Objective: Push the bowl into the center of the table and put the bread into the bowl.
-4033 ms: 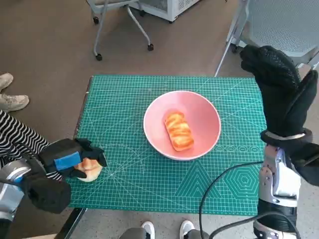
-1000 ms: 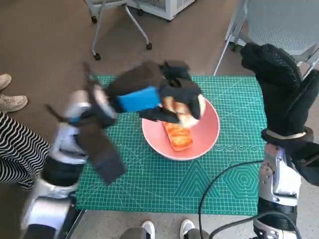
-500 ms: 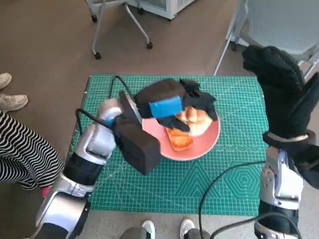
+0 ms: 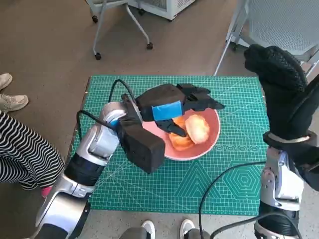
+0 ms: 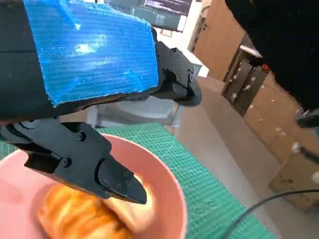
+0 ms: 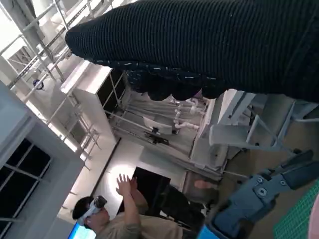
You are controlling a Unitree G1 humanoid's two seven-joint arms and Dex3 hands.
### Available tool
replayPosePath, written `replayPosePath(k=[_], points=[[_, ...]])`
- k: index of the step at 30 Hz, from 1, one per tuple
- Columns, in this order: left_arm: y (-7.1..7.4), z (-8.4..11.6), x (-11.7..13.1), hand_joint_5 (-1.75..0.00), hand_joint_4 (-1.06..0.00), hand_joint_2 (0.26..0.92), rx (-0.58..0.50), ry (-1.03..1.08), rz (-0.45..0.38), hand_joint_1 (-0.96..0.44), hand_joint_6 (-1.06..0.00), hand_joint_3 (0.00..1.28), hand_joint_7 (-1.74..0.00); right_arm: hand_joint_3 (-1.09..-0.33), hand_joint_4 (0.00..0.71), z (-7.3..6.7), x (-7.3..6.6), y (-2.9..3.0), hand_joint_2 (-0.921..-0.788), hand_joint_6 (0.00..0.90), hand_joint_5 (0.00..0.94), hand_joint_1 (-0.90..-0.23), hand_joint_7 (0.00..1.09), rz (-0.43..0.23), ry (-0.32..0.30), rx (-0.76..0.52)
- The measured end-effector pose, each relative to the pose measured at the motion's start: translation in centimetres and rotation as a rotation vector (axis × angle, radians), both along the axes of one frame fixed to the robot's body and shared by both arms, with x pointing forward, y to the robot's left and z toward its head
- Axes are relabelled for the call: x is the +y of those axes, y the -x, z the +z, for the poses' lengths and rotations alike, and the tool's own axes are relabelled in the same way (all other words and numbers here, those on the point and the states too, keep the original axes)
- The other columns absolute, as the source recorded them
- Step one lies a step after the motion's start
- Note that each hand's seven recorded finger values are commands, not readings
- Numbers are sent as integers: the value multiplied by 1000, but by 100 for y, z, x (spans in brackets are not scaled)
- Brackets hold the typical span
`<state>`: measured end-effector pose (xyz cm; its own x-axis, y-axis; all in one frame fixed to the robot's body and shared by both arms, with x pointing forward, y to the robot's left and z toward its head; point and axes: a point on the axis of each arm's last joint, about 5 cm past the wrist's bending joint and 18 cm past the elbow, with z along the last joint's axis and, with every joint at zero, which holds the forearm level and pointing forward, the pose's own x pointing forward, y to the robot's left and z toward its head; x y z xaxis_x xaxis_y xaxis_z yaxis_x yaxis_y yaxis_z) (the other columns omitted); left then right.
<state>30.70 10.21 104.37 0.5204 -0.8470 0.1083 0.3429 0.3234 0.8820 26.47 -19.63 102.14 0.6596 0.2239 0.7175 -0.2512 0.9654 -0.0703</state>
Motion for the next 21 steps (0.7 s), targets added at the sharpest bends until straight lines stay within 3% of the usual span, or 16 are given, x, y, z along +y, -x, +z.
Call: replayPosePath(k=[9, 15, 21], points=[[-2, 130, 214, 1, 0, 898, 55, 329, -30, -506, -86, 47, -116, -703, 133, 3, 10, -2, -921, -1, 5, -669, 621, -5, 3, 1], [-10, 183, 337, -6, -13, 919, 106, 596, -60, -609, -116, 214, -134, -693, 139, 21, 26, -7, -921, -1, 7, -661, 607, -7, 12, -5], [64, 161, 355, -5, -29, 921, 177, 839, -99, -661, -13, 316, -366, -692, 142, 69, 51, -8, -921, 1, 7, -659, 591, -10, 11, -24]])
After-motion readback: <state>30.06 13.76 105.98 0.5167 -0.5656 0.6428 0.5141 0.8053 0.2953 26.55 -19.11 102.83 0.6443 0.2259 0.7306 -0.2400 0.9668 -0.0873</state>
